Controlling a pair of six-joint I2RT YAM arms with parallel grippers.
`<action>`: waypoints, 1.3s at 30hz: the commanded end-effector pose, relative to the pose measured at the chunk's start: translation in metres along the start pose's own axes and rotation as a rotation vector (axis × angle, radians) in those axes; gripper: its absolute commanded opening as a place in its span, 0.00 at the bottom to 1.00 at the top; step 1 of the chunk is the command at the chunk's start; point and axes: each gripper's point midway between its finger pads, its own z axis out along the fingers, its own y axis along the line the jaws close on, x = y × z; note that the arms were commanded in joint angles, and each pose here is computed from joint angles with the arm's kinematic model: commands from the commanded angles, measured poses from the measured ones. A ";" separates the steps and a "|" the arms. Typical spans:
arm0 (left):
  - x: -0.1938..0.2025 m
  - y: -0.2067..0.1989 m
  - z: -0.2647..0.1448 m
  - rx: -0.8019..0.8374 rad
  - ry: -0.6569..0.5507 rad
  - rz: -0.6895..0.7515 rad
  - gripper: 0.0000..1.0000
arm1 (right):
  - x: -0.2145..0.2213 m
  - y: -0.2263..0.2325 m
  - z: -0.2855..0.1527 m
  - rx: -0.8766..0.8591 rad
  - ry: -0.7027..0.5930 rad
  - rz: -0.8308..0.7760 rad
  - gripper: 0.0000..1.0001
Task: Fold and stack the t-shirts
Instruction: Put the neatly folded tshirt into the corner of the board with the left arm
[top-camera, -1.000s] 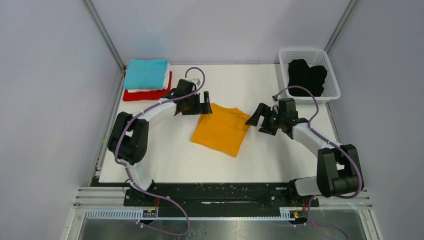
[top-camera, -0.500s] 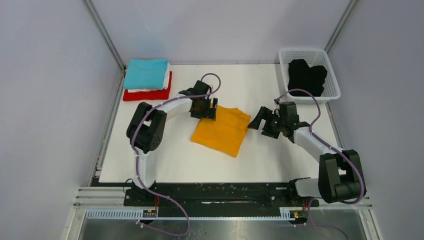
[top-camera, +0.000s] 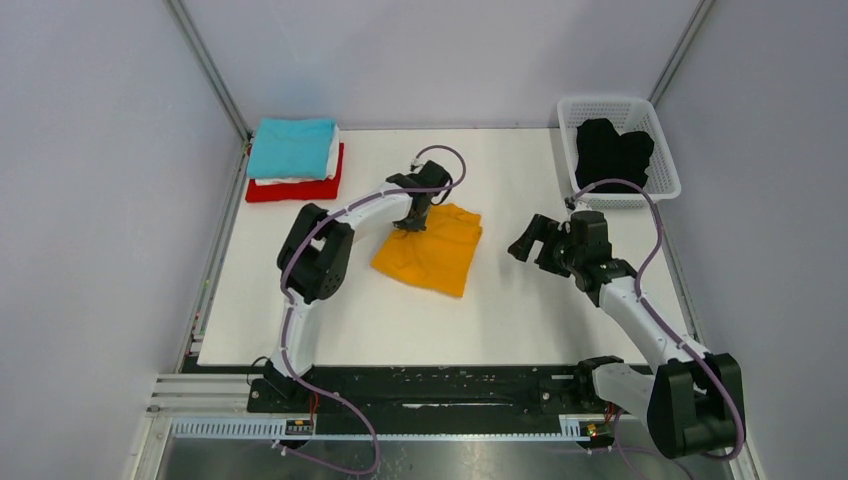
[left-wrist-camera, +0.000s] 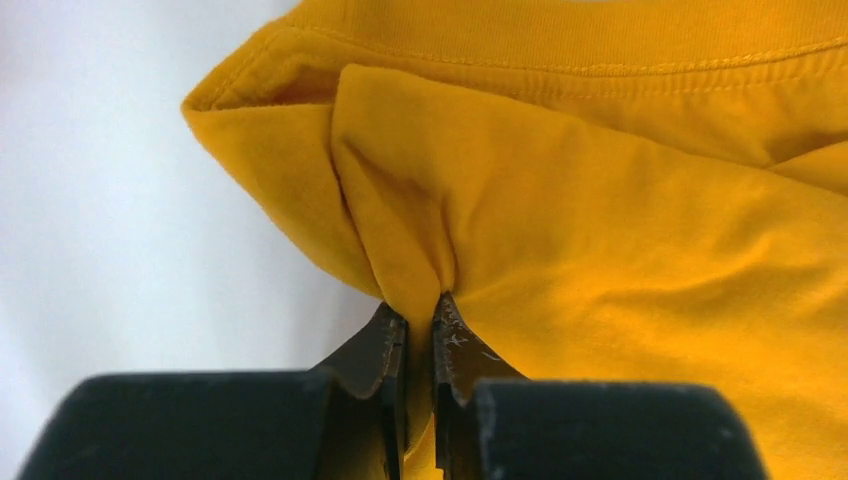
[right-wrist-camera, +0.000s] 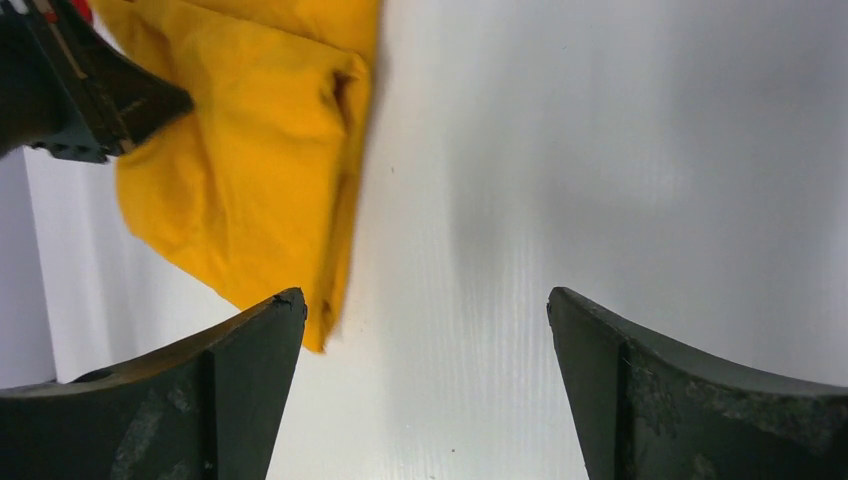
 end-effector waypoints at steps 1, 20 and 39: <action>-0.062 0.090 -0.027 -0.339 -0.147 -0.021 0.00 | -0.013 -0.017 -0.011 0.095 -0.097 -0.038 1.00; -0.201 0.253 -0.099 -0.711 -0.428 0.059 0.00 | -0.020 -0.034 -0.013 0.185 -0.147 -0.046 0.99; -0.262 0.301 -0.147 -0.729 -0.600 -0.014 0.00 | -0.020 -0.039 -0.003 0.211 -0.126 -0.038 0.99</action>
